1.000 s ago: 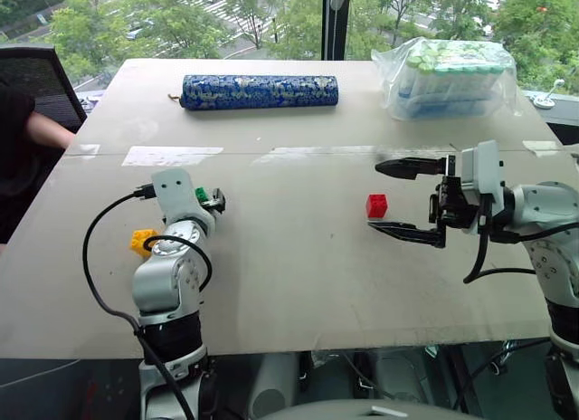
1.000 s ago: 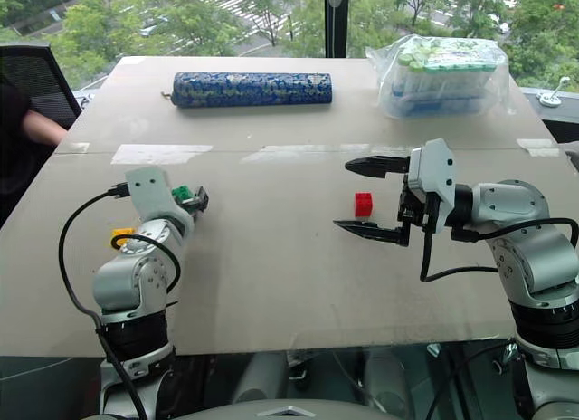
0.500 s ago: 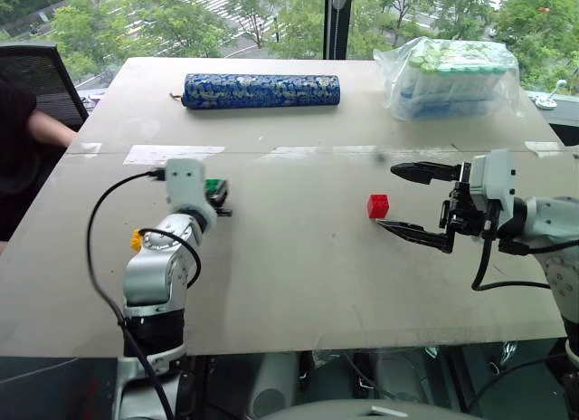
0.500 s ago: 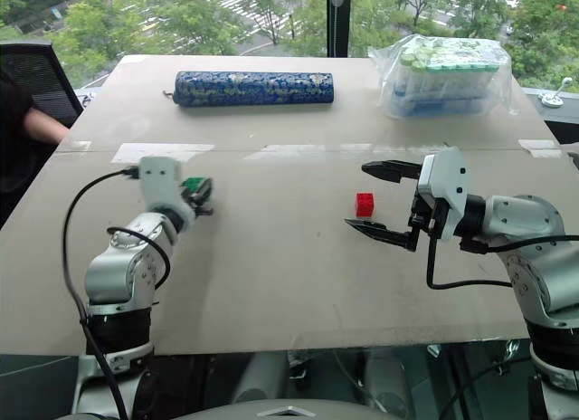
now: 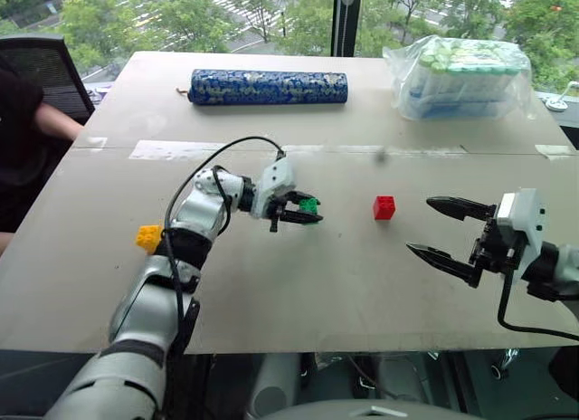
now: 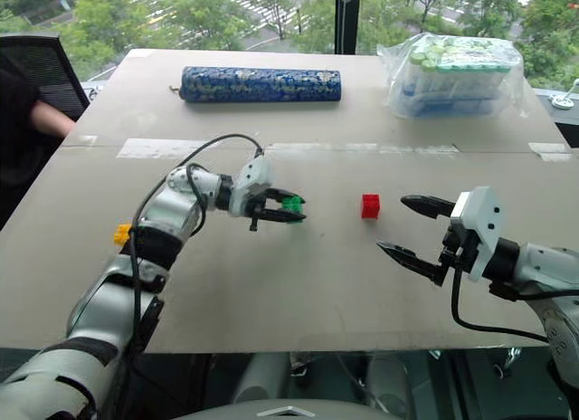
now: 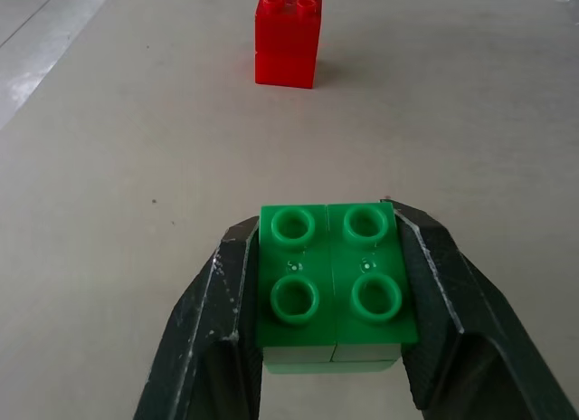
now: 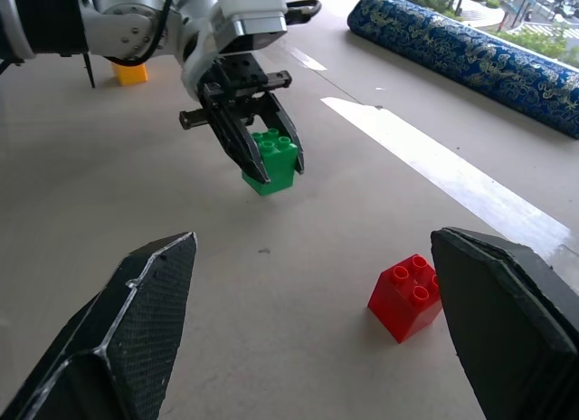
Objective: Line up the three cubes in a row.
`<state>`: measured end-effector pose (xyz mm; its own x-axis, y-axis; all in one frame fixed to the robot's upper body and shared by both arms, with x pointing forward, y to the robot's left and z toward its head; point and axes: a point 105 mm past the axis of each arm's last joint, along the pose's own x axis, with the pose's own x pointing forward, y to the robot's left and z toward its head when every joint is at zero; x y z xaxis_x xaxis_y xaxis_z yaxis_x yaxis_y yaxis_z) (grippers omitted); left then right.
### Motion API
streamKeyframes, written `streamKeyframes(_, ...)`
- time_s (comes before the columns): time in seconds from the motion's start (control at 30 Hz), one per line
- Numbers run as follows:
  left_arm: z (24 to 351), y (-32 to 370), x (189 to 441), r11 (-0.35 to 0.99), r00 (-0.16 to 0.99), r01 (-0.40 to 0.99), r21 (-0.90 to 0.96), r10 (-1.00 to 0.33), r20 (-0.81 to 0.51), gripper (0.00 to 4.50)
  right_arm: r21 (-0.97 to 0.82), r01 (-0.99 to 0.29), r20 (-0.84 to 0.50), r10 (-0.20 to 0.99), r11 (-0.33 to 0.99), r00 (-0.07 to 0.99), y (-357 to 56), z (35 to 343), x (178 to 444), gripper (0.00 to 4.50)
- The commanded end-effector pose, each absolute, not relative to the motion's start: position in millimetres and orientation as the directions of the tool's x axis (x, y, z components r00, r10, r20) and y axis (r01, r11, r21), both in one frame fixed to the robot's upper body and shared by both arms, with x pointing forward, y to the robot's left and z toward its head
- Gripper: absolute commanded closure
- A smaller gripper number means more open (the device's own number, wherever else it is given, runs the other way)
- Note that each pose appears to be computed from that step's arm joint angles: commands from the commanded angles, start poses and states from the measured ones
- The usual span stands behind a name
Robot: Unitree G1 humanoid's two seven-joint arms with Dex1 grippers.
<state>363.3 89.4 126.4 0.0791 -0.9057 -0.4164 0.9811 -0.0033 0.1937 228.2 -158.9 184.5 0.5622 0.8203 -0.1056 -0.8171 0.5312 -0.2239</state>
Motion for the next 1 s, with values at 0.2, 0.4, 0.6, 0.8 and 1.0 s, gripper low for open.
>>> streamKeyframes(0.2,127,67,373,-0.082,0.043,0.963,0.256,-0.893,-0.448,3.20,-0.266,-0.781,-0.097,0.790,0.565,0.605,-164,195,220,0.21)
streamKeyframes(0.4,131,57,380,-0.061,0.078,0.954,0.293,-0.895,-0.439,3.20,-0.254,-0.780,-0.110,0.784,0.572,0.611,-164,193,217,0.21)
streamKeyframes(0.6,132,52,384,-0.026,0.105,0.957,0.290,-0.897,-0.428,3.20,-0.242,-0.778,-0.141,0.772,0.580,0.619,-169,186,213,0.21)
streamKeyframes(0.8,132,51,386,-0.021,0.116,0.955,0.296,-0.891,-0.438,3.20,-0.241,-0.768,-0.146,0.760,0.593,0.633,-172,185,210,0.21)
streamKeyframes(1.0,135,51,383,-0.030,0.089,0.962,0.273,-0.906,-0.414,1.31,-0.237,-0.769,-0.145,0.761,0.594,0.632,-172,185,209,0.21)
